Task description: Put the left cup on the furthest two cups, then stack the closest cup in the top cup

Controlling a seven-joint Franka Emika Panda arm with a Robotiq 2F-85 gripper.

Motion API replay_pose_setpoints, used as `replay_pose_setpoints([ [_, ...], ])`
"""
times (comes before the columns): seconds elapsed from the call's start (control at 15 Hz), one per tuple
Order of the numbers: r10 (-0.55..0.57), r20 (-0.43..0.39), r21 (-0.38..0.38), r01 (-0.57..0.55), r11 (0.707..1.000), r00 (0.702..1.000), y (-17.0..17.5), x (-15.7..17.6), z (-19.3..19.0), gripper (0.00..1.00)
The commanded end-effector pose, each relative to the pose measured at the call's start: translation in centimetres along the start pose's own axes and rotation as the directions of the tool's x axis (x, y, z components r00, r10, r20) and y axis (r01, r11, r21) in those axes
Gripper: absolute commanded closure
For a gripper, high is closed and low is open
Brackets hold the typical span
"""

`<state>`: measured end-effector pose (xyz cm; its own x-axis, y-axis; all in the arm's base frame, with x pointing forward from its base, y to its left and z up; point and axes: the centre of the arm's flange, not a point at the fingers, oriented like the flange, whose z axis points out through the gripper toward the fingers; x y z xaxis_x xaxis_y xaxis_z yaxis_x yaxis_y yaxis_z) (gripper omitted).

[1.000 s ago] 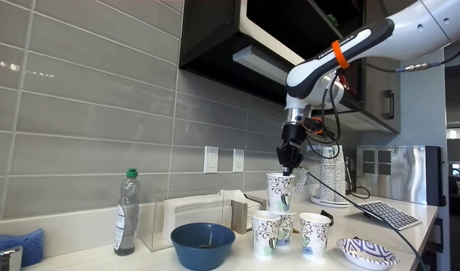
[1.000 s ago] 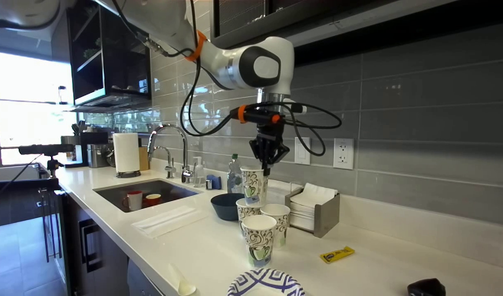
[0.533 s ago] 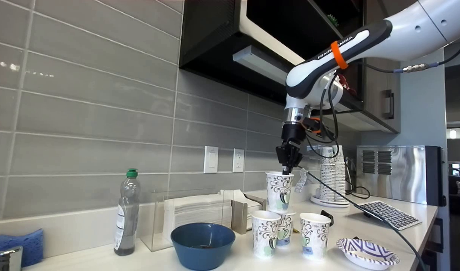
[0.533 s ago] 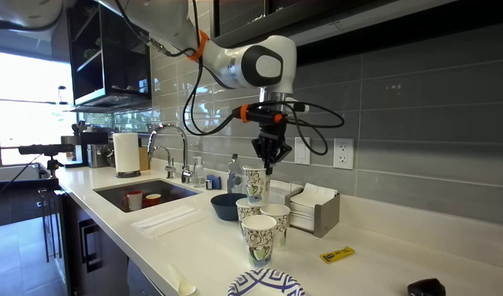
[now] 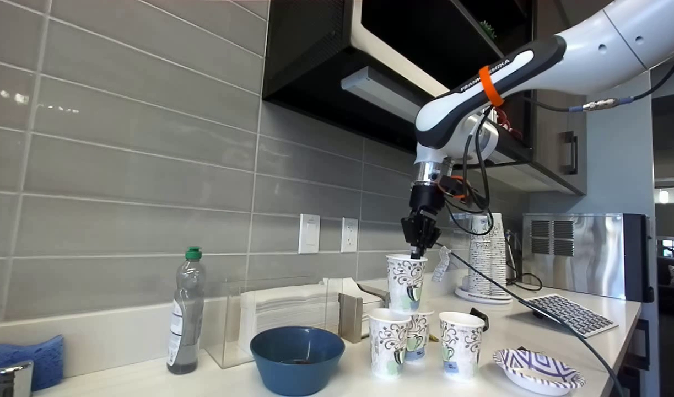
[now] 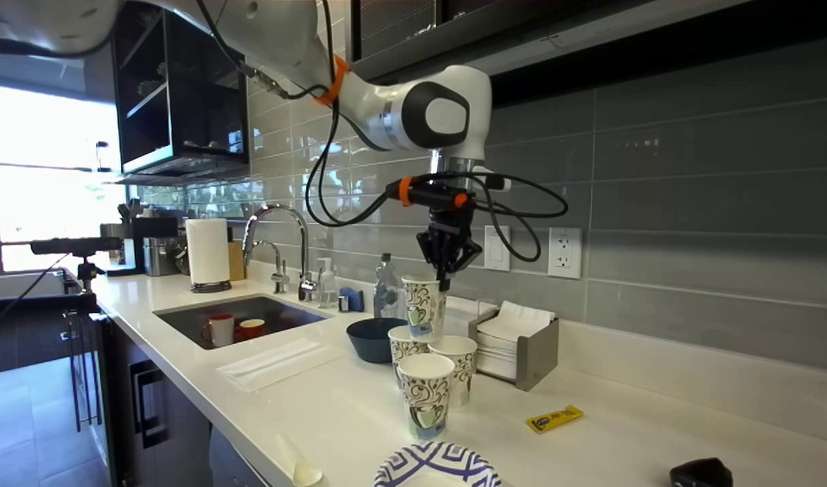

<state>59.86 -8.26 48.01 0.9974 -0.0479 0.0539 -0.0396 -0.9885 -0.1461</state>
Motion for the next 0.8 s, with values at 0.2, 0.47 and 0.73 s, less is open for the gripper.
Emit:
replay_pose_setpoints([
  [0.2, -0.006, 0.010, 0.003, 0.006, 1.000, 1.000, 0.3, 1.2, -0.2, 0.64],
  [0.47, 0.000, -0.011, -0.008, 0.000, 1.000, 1.000, 0.2, -0.1, -1.2, 0.38],
  [0.73, 0.034, -0.025, -0.029, -0.035, 0.999, 0.999, 0.1, -3.4, -2.5, 0.09],
])
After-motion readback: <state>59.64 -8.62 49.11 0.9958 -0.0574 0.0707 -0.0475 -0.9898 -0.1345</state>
